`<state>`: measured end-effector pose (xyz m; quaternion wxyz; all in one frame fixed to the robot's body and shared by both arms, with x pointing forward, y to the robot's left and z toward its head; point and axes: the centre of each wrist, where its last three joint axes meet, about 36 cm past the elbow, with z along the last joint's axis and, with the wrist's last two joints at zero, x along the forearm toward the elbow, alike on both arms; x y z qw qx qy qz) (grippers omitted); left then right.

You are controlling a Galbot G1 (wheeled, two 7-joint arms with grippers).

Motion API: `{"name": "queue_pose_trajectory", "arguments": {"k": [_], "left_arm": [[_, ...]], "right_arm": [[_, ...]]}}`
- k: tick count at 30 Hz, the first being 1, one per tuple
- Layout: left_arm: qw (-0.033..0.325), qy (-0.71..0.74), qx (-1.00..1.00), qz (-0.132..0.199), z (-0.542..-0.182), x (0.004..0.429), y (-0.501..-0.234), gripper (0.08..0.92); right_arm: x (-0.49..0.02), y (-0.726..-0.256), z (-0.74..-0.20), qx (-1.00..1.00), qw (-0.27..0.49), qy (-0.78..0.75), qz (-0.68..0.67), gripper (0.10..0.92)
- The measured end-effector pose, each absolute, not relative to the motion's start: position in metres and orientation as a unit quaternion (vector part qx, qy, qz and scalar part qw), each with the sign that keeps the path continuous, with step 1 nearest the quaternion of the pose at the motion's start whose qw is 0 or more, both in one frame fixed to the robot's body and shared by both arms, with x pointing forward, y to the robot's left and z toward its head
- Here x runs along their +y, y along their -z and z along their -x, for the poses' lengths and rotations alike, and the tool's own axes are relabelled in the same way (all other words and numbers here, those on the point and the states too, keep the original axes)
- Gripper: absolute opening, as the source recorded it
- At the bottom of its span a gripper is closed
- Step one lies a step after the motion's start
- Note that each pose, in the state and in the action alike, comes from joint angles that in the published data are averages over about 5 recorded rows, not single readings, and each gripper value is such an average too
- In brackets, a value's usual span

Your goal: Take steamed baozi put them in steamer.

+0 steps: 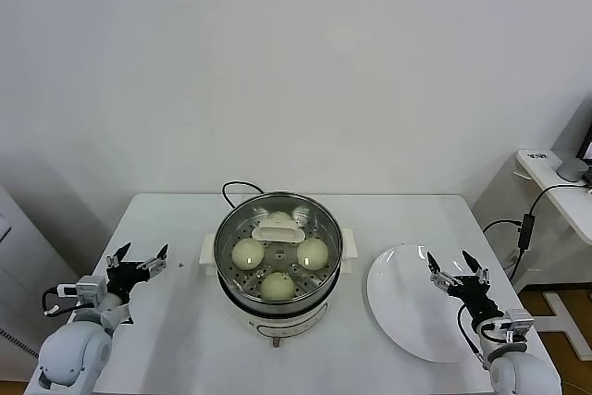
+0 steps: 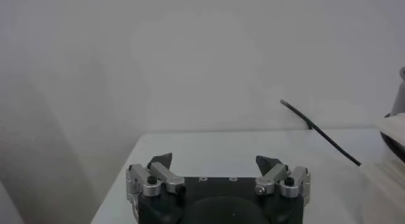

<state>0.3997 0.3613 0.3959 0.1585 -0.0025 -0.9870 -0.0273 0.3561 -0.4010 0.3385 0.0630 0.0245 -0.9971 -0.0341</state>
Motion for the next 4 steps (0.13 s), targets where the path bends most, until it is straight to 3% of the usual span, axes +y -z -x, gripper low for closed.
{"name": "queue_pose_trajectory", "arguments": {"k": [4], "left_arm": [[0.16, 0.027, -0.987, 0.002, -0.4, 0.3615, -0.3953, 0.823]], "right_arm": [[-0.4009, -0.3379, -0.3553, -0.997, 0.064, 0.034, -0.025, 0.823]]}}
